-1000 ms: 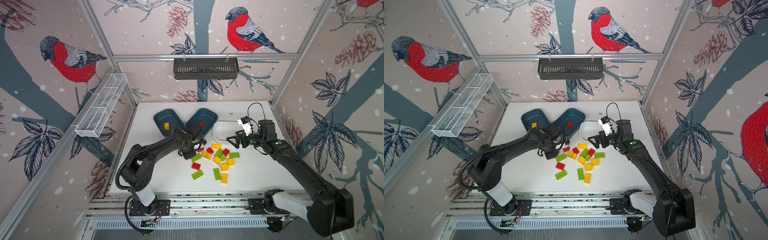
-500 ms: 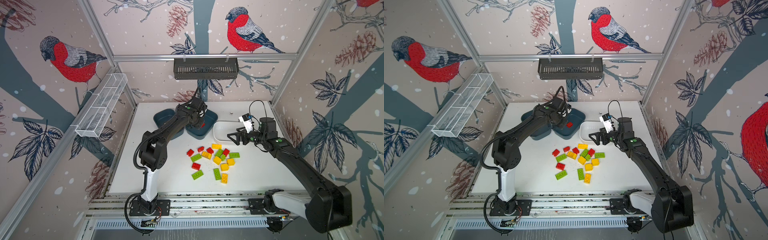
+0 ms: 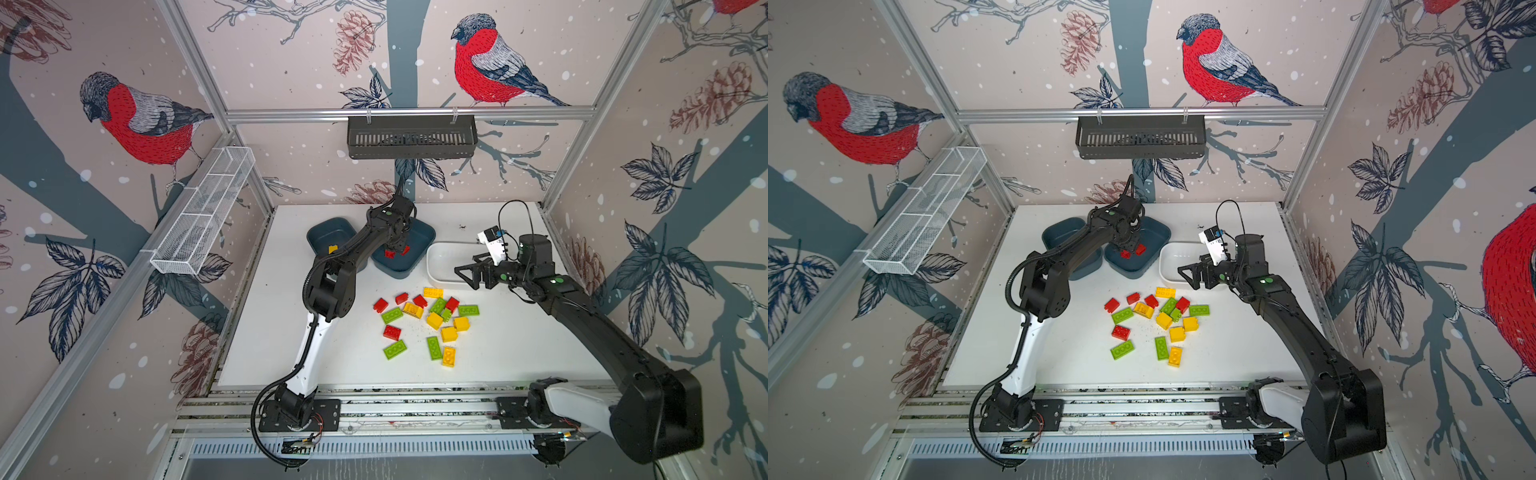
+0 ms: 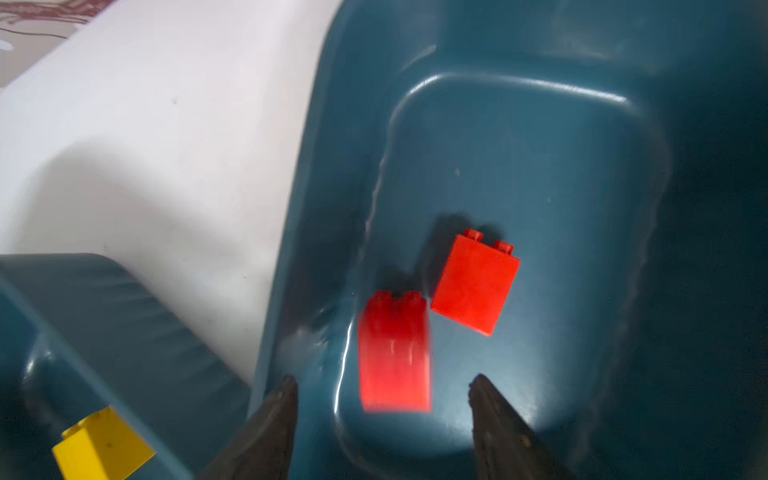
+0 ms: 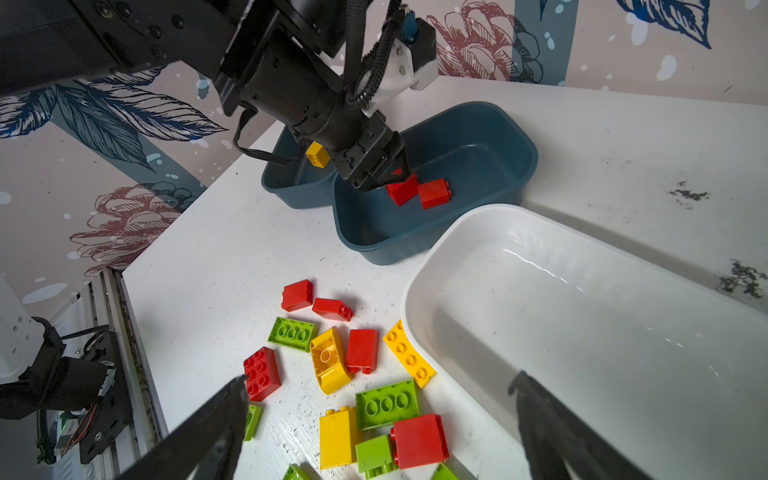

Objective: Sort the legos into containers by color
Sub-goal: 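Move the left gripper back to the pile and grasp a red brick, then carry the red brick into the middle teal bin and release it, then move the left gripper back down toward the brick pile, then grasp a lime-green brick with the left gripper and lift it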

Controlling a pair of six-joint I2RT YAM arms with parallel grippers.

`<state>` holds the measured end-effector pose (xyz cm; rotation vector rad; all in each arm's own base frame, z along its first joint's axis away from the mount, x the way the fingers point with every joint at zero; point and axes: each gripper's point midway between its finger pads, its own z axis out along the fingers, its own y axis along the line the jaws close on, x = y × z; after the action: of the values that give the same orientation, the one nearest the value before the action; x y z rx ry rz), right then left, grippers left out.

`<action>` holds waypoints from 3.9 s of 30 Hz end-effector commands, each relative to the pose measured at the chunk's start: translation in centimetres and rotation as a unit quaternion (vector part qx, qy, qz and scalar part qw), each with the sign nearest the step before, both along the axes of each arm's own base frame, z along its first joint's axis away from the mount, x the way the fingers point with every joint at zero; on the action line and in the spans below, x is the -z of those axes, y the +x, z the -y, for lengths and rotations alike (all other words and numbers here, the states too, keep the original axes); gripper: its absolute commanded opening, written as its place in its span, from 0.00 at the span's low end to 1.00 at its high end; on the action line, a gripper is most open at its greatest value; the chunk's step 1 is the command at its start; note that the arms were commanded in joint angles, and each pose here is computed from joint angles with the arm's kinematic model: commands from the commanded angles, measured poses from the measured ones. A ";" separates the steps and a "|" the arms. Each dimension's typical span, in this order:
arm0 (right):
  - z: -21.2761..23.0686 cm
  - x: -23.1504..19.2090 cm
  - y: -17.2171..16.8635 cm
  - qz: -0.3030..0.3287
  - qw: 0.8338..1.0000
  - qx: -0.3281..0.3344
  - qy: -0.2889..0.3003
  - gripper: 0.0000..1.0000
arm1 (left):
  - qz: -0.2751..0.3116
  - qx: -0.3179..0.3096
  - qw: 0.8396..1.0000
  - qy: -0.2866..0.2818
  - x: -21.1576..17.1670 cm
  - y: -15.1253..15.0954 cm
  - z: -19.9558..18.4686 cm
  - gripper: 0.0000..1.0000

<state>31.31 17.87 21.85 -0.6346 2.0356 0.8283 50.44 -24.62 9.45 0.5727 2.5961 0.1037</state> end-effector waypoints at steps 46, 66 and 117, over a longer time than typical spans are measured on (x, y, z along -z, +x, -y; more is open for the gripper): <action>0.3 1.6 -1.6 -0.014 1.000 -0.001 -0.008 0.99 | -0.162 0.024 0.986 -0.015 8.3 -20.3 -4.2 0.43; 0.1 0.7 0.0 0.001 1.000 0.003 -0.005 0.99 | -0.061 0.018 0.986 -0.157 -2.6 -9.4 1.1 0.27; 0.1 2.2 -1.3 -0.023 0.999 -0.003 -0.024 0.99 | -0.165 0.199 0.966 0.007 7.5 -23.6 -0.1 0.65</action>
<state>30.29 17.98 19.80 -0.6475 2.0951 0.8203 26.17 -24.74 2.21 1.1495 2.7724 -0.1658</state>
